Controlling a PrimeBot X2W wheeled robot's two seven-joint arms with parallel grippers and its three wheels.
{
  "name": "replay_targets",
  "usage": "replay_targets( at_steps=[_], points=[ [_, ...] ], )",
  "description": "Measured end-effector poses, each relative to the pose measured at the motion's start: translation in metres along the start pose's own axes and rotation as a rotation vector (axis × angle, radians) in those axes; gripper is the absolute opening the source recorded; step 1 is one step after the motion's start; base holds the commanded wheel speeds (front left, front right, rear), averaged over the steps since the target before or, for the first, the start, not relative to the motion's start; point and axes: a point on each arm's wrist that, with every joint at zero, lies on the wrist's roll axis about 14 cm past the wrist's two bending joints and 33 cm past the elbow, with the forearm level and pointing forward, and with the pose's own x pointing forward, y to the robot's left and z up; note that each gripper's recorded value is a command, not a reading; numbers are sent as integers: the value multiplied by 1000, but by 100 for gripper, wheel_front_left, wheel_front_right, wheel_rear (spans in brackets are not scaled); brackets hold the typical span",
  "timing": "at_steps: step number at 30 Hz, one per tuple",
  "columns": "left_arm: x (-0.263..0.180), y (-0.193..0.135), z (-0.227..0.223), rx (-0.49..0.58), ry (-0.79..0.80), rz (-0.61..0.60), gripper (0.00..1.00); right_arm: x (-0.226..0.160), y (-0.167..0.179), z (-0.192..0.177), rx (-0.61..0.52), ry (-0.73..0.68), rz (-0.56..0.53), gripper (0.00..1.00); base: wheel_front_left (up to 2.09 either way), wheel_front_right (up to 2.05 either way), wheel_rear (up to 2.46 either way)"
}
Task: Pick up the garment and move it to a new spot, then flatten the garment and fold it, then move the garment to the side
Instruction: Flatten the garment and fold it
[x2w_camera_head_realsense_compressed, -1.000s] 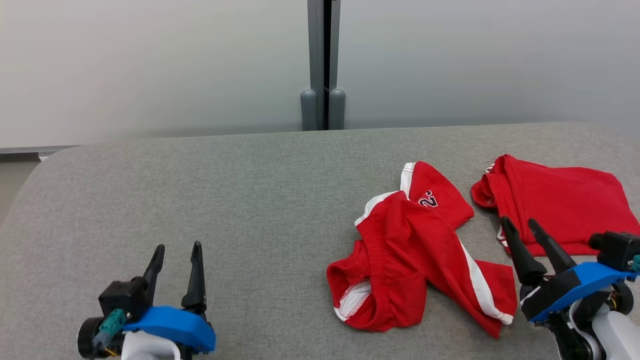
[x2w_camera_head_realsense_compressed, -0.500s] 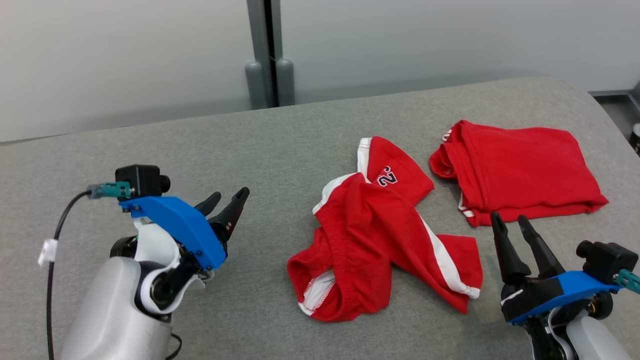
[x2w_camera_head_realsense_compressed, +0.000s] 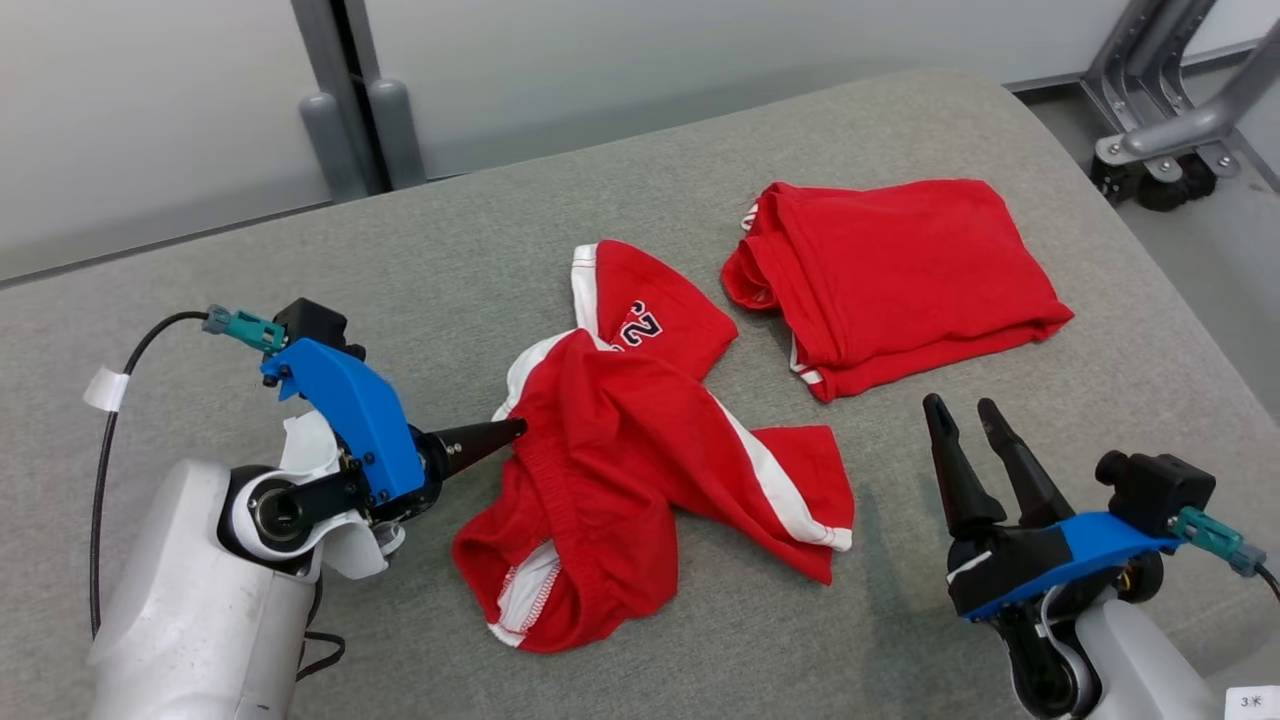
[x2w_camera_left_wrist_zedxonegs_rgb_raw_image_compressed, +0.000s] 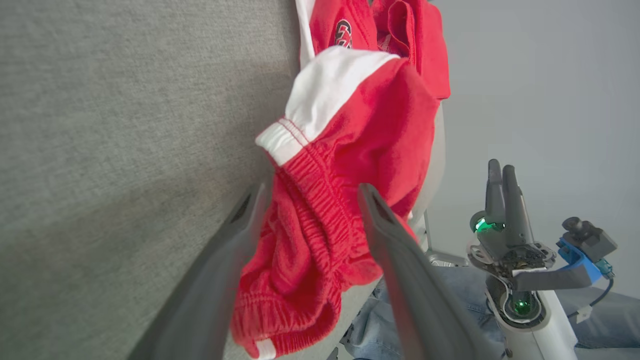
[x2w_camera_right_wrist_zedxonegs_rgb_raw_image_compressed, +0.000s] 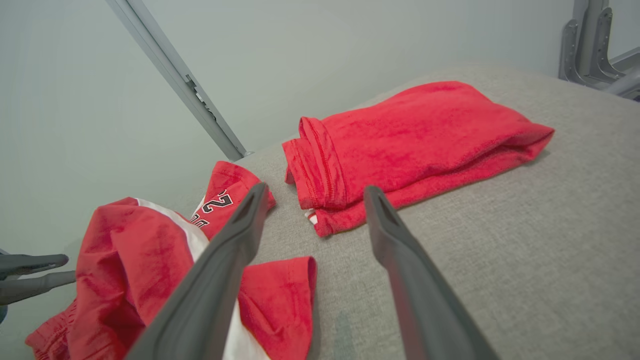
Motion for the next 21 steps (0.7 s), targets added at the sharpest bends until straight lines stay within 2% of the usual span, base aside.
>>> replay_targets(
  at_steps=[7, 12, 14, 15, 21],
  points=[
    [20, -4, -1, -24, 44, -29, 100, -5, -10, 0, 15, -3, -39, 100, 0, 0, 0],
    [21, -10, 12, -51, -16, -65, 100, -4, -10, -2, 22, 2, -42, 100, 0, 0, 0],
    [20, -16, 20, -50, -53, -87, 39, -2, -8, -3, 22, 3, -38, 100, 0, 0, 0],
    [20, -18, 21, -49, -60, -93, 0, -1, -7, -3, 22, 4, -33, 100, 0, 0, 0],
    [13, -25, 23, -24, -84, -113, 0, 9, 6, -5, 21, 8, 3, 100, 0, 0, 0]
  ],
)
